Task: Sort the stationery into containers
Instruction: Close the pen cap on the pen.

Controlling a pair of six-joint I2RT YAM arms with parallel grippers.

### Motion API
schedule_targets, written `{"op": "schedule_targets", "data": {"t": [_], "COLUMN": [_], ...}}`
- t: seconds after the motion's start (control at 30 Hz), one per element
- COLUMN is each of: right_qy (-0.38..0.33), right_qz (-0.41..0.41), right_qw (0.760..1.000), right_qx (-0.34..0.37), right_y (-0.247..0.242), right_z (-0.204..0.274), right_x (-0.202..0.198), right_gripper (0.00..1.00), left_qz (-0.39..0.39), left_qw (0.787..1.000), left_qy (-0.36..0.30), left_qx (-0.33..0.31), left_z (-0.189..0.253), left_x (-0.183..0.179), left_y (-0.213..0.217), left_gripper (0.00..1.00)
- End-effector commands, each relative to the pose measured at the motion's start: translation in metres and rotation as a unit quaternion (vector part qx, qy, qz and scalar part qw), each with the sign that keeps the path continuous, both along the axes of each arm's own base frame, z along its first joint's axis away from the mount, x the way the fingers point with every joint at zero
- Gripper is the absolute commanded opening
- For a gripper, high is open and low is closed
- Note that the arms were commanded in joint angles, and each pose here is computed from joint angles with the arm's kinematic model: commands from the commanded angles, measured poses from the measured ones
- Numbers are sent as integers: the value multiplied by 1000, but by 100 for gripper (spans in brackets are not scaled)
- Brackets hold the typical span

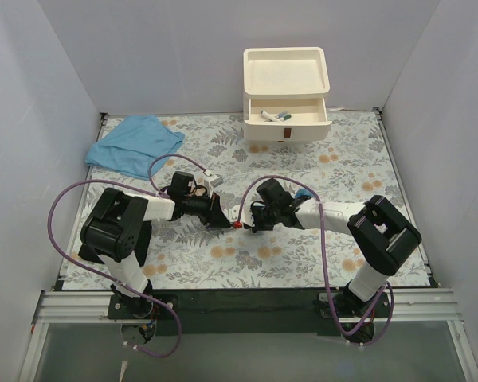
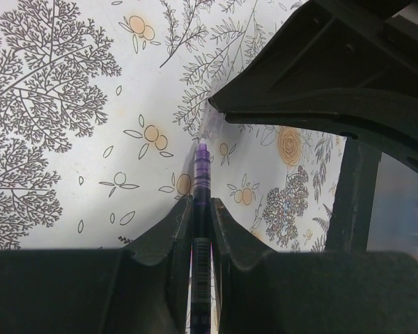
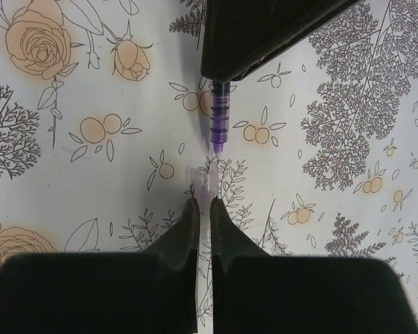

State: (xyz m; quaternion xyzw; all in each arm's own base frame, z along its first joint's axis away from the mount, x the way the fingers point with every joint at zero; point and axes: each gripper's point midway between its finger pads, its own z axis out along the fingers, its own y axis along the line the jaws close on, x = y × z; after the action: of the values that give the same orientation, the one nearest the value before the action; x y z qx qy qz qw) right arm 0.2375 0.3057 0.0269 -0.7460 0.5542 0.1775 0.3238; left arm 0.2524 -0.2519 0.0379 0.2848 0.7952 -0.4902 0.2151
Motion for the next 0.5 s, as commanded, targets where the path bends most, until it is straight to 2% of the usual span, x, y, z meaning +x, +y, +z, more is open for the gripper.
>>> {"op": "schedule_targets", "data": {"t": [0.0,0.47], "right_qy": [27,29], "right_qz": [-5,-12], "right_qw": [999,999], "right_qx": [-29,-32], "right_y": [-7,-6], "right_z": [-16,-18], "right_x": [-8,-6], "right_gripper": [1,1], "left_qz": [-12,-17], "left_qw": [999,999], "left_qy": [-37,-35], "left_qx": [-27,-28], "left_z": [27,24], "left_x": [6,4], "left_y": [-8,-11], "left_gripper": [0,0]}}
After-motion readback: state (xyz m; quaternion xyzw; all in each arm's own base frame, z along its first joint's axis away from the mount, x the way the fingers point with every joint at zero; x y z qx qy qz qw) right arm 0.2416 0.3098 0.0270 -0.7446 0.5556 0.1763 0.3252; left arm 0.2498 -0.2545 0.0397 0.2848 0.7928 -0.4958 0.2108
